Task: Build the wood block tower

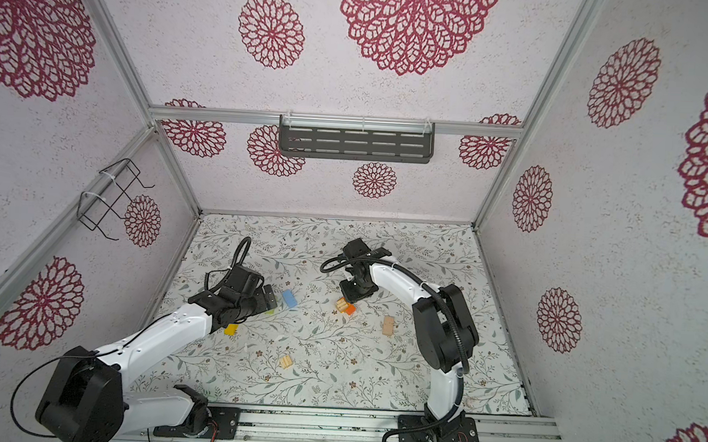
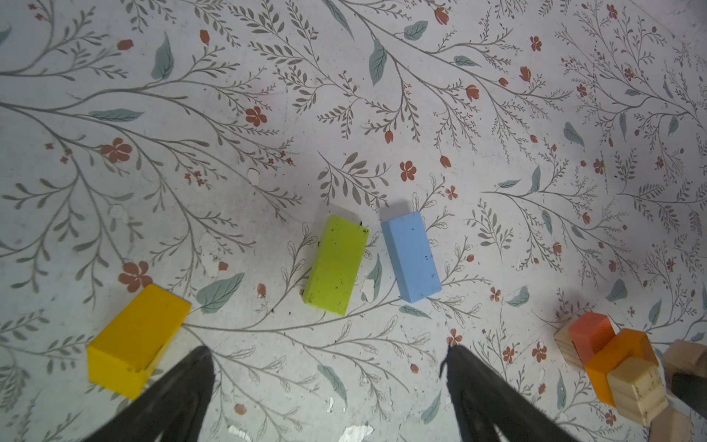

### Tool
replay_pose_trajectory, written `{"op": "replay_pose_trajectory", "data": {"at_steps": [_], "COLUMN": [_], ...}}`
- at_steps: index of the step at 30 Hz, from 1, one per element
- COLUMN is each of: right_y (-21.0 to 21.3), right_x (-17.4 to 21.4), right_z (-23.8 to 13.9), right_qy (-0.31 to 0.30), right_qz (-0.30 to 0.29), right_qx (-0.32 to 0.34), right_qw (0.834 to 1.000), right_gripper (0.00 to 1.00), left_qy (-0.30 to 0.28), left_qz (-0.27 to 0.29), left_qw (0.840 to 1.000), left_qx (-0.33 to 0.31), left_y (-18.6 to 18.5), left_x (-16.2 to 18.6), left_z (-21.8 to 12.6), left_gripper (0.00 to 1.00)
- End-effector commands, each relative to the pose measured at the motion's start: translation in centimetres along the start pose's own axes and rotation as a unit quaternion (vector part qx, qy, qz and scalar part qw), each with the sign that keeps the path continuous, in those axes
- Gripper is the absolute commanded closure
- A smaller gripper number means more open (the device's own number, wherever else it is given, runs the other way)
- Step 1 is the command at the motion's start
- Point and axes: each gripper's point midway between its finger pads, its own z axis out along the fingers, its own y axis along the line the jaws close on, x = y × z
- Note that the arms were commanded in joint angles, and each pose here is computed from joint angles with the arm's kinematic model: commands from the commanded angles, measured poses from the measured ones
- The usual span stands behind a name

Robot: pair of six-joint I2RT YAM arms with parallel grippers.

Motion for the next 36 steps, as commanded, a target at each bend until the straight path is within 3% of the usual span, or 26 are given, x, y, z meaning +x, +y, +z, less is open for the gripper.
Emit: {"op": "replay_pose_trajectory", "data": {"at_steps": [1, 36], "right_y": [0.25, 0.5], "right_x": [-0.5, -0.09], "right_z": [-0.65, 0.02], "right_qy": [-0.004, 0.007], "right_qz": [-0.009, -0.017], "right_qx": [-0.004, -0.004], "right_qw": [1.0, 1.0], "right_gripper": [0.66, 0.61], "left_qy": [-0.007, -0.002], "left_qz": [0.001, 0.0], "left_qw": [1.0, 1.0], "left_qx": [-0.004, -0.006], "left_y": [-0.1, 0.02], "left_x": [-0.23, 0.11], "left_z": [0.11, 0.52], "left_gripper": [0.03, 0.03]}}
